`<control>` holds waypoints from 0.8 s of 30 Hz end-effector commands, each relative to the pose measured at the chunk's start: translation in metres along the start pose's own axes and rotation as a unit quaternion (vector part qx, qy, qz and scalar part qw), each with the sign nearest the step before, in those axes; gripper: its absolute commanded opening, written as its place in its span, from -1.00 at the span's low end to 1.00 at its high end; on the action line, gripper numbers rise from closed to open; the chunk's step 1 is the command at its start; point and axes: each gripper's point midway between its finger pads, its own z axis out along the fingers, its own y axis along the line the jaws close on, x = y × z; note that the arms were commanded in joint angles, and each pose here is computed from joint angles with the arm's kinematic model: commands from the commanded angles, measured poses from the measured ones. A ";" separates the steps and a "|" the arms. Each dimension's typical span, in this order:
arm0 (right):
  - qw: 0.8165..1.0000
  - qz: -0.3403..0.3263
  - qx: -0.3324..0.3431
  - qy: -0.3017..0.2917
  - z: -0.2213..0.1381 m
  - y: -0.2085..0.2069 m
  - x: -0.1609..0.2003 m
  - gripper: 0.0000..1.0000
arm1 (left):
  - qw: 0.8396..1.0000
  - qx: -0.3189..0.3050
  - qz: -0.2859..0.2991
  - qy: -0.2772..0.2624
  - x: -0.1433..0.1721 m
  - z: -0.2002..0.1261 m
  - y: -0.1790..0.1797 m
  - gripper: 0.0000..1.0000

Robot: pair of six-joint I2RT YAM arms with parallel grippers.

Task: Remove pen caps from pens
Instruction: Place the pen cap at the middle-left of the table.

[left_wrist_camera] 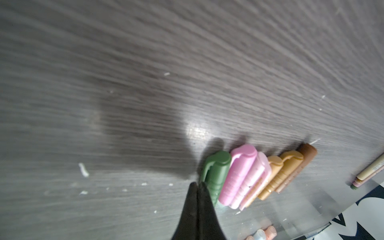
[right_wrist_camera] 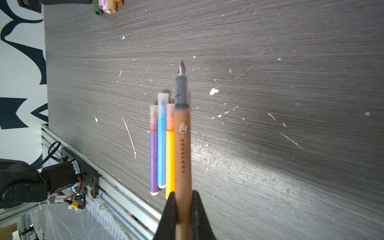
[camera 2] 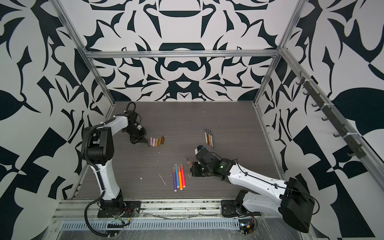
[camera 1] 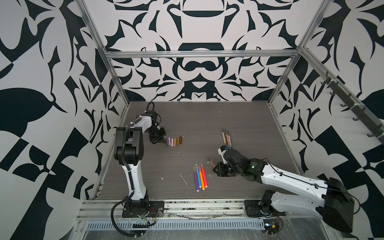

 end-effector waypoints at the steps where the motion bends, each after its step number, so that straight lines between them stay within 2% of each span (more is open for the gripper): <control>1: 1.000 -0.009 -0.009 -0.023 -0.011 0.007 -0.010 -1.00 | 1.000 -0.012 -0.014 0.013 -0.001 0.002 0.004 -1.00; 24: 1.000 -0.005 -0.007 -0.024 -0.011 0.006 -0.012 -1.00 | 0.999 -0.008 -0.027 0.027 -0.003 0.011 0.003 -0.99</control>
